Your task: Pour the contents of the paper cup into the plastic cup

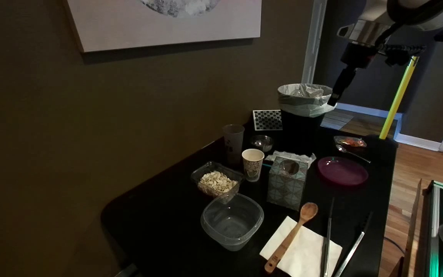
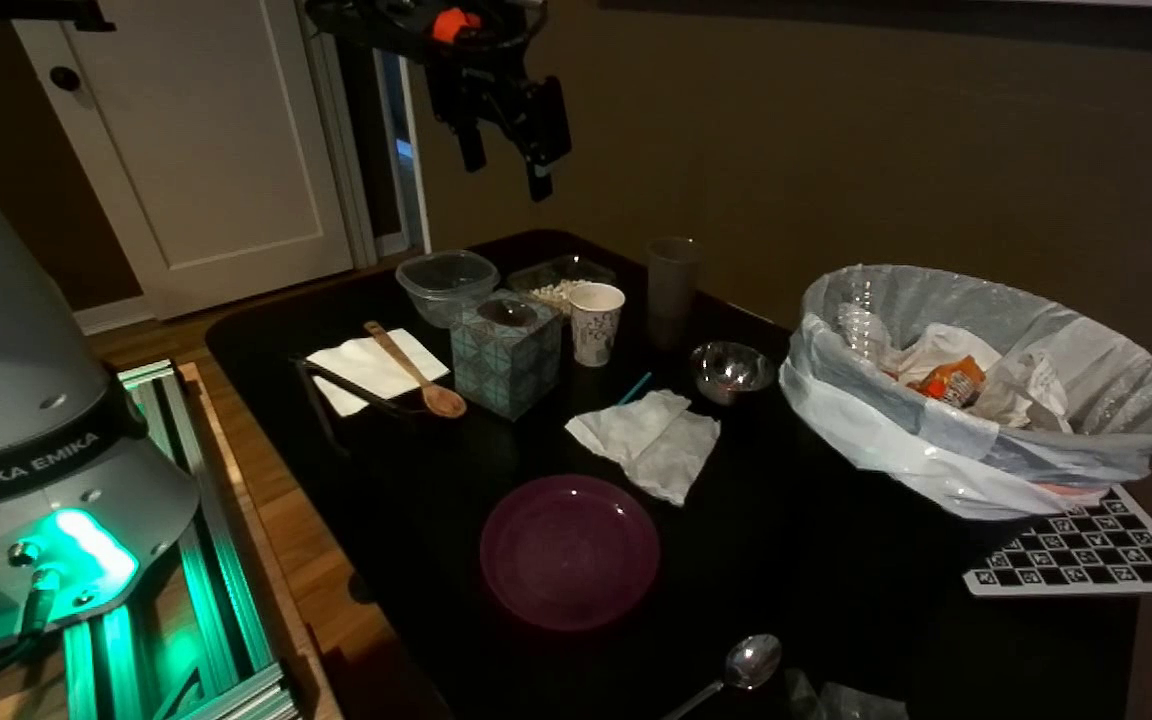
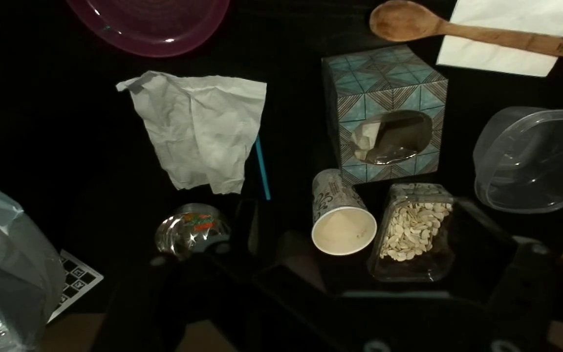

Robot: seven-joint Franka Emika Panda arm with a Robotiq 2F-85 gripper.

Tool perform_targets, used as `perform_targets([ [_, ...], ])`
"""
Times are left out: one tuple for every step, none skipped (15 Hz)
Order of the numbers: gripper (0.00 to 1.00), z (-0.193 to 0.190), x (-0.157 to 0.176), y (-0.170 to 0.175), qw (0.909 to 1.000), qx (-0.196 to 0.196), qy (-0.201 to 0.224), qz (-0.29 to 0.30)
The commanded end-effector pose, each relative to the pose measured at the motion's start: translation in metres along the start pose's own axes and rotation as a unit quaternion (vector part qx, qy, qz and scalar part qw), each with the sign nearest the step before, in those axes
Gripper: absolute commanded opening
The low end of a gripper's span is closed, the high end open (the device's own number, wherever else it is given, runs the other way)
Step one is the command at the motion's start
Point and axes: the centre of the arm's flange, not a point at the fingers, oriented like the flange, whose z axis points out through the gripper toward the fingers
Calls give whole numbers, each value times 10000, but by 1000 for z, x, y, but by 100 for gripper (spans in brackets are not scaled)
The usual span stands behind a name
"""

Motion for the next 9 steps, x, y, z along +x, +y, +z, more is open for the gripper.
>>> perform_targets([
  [100,6,4,6,10000,43,9,80],
  [100,18,9,11,9998,144,-51,134],
  [100,28,11,13,9995,248,-92,189],
  [100,41,16,15,9988,400,-123,239],
  [100,53,19,17,9984,471,-134,276],
  [100,66,22,19,9979,561,-174,283],
  [100,79,28,20,9980,548,-160,263],
  [100,91,32,20,9977,617,-147,256],
  [100,103,38,20,9978,598,-138,236],
])
